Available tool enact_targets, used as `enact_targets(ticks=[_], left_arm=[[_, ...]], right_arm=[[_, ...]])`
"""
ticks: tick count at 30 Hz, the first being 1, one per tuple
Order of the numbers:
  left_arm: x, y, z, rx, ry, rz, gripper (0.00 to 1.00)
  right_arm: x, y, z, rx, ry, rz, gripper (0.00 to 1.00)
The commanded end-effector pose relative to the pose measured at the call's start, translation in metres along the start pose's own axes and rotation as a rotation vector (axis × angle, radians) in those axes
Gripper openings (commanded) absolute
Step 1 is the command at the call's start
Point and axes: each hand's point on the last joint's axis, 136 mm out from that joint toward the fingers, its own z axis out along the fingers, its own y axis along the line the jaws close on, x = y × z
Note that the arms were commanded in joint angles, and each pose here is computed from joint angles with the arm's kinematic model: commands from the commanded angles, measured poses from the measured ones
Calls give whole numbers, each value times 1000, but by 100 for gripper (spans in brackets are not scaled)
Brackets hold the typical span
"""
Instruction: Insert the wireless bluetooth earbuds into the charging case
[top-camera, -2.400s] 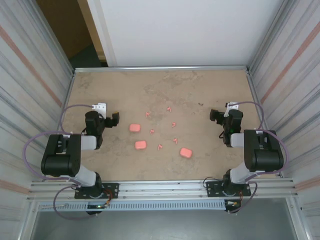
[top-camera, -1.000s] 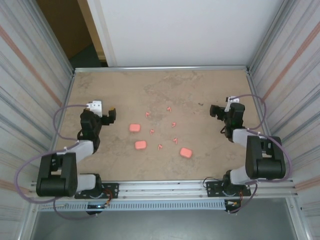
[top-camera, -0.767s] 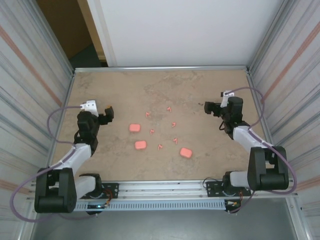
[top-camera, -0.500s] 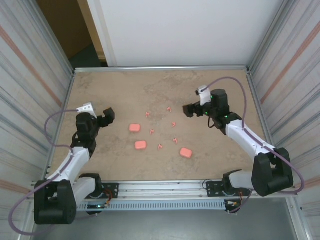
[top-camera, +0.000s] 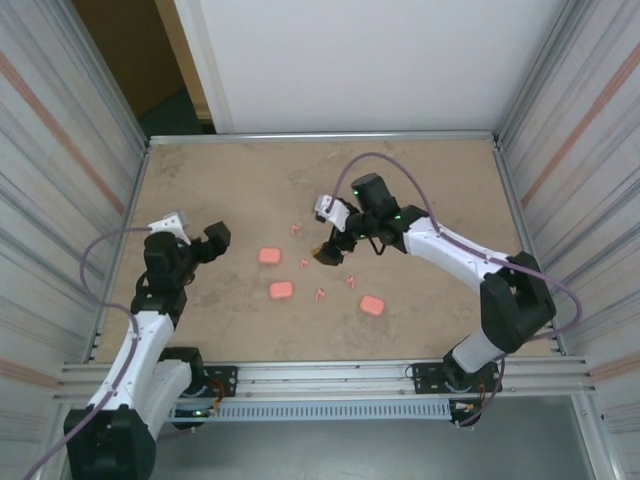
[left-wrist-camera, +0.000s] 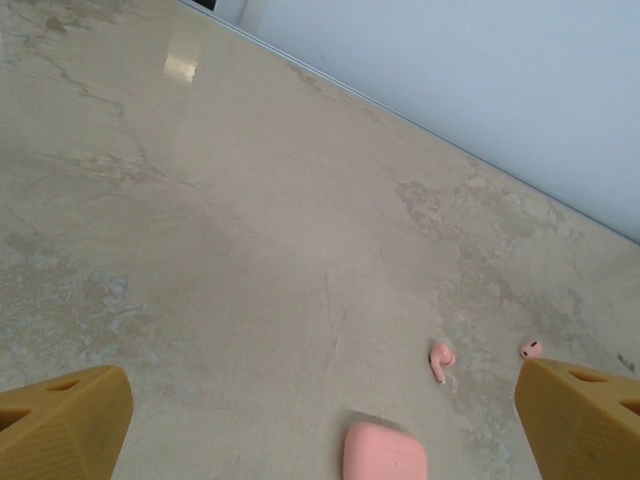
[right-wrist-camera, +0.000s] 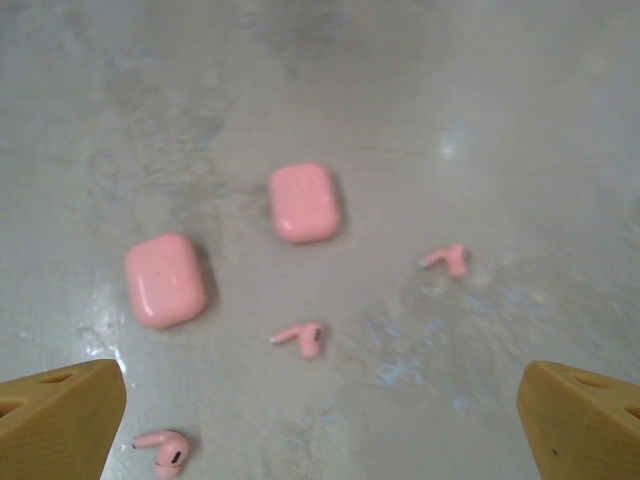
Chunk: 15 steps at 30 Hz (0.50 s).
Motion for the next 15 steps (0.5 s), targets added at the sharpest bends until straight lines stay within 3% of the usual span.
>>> enact_targets(ticks=[1, 15], left_arm=[[4, 0, -9, 2, -2, -8, 99], [-1, 13, -26, -71, -65, 18, 99]], right_arm=[[-8, 17, 19, -100, 0, -170, 100], [-4, 13, 127, -125, 81, -158, 98]])
